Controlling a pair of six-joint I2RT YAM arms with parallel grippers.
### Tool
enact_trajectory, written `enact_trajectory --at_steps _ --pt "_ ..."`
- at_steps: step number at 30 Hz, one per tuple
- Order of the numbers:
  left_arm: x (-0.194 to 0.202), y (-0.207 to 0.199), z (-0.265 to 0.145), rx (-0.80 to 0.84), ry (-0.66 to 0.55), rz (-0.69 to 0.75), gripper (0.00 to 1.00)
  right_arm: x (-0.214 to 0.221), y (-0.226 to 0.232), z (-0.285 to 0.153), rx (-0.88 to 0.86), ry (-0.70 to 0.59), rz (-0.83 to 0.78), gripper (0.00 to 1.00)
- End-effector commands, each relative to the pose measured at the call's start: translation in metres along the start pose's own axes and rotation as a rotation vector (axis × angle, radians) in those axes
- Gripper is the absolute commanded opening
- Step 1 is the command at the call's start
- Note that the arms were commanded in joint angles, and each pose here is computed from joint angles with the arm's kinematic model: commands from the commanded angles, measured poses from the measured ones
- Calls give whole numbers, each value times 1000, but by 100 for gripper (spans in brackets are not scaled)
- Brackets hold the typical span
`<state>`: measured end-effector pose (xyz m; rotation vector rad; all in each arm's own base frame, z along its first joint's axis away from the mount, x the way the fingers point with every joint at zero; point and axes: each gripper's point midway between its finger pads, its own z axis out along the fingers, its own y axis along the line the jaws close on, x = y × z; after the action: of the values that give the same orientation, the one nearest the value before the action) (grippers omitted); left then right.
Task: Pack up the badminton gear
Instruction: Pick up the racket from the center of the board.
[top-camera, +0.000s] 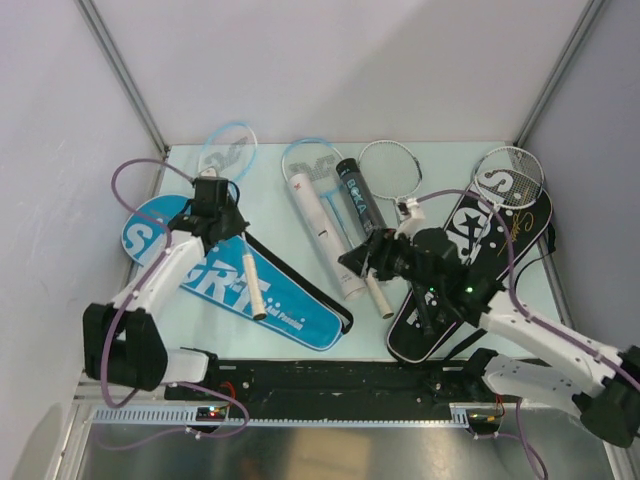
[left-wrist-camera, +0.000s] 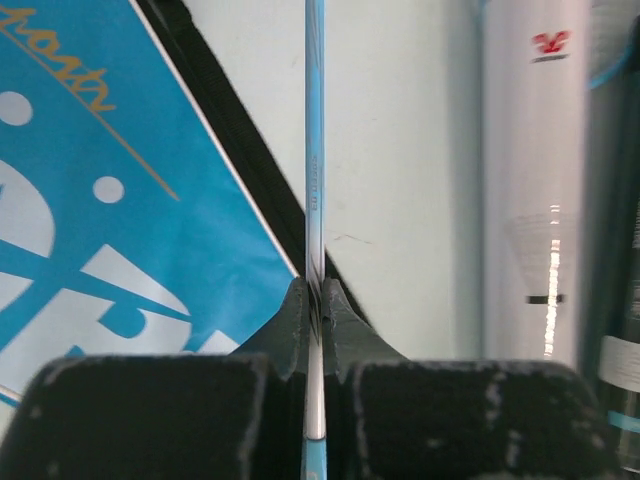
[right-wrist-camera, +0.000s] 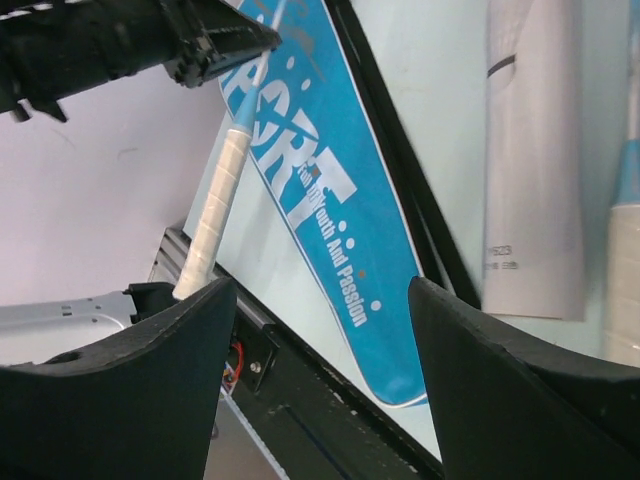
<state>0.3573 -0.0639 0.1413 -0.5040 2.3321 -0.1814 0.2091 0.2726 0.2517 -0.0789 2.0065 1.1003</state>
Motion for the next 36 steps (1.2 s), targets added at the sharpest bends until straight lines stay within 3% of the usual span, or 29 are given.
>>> enact_trajectory --at_steps 1,8,16,22,36 --pt "-26 -27 -21 147 -131 -197 0 -1 28 33 -99 -30 87 76" --pt "-27 -40 -22 275 -256 -362 0 21 45 97 -153 64 18 80" --pt "-27 -37 -23 355 -378 -470 0 53 53 139 -255 178 -73 77" --pt "-28 -48 -40 423 -441 -467 0 80 57 158 -280 270 -103 73" --pt "-21 -59 -96 626 -625 -372 0 93 38 159 -200 314 -174 64"
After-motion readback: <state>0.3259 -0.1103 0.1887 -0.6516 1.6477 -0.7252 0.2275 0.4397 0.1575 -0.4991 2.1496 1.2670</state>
